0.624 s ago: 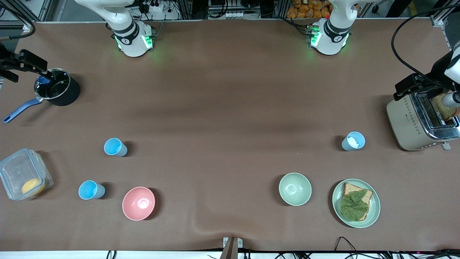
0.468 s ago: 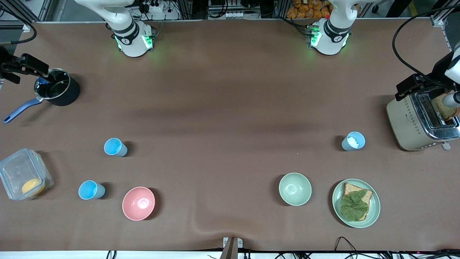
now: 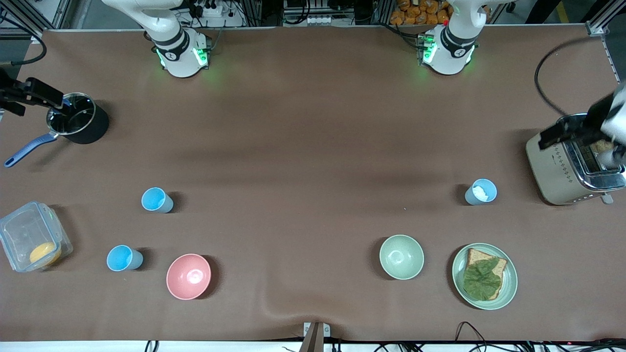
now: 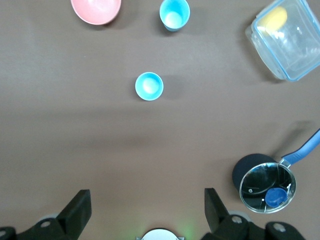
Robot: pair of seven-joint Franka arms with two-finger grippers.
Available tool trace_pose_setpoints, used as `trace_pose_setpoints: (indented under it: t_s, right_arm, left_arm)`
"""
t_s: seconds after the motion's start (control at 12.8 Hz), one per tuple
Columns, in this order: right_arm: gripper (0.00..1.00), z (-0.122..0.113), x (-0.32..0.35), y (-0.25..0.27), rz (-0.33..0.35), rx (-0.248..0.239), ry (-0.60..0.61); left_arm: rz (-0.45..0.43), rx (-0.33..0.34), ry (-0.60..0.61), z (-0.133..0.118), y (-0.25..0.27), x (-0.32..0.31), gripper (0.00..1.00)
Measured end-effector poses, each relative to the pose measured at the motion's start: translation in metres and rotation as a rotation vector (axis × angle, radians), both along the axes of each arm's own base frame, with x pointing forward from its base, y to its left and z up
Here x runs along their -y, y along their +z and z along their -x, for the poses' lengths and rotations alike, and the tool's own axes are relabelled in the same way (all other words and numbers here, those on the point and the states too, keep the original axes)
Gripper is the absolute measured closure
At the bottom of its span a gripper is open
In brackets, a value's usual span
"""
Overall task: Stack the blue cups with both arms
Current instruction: 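Grasp both cups, left gripper the tissue cup, right gripper the blue cup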
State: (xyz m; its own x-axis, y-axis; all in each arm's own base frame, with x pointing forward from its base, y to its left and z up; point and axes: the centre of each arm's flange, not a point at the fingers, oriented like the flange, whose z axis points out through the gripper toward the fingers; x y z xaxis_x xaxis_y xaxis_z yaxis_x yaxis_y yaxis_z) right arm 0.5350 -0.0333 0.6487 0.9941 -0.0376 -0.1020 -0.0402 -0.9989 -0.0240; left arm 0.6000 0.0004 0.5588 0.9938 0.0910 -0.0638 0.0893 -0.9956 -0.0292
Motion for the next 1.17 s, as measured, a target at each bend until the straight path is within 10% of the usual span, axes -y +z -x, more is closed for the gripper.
trace_pose_setpoints:
  t_s: [0.55,1.17]
  right_arm:
    - [0.0,-0.04,0.038,-0.096,-0.034,-0.168,-0.081]
    - [0.0,-0.071,0.031,-0.286,0.027,-0.086,-0.097]
  left_arm:
    - [0.014,0.024,0.032,0.001,-0.204,-0.027,0.0]
    - [0.032,0.0,0.013,0.029,-0.308,-0.049,0.0]
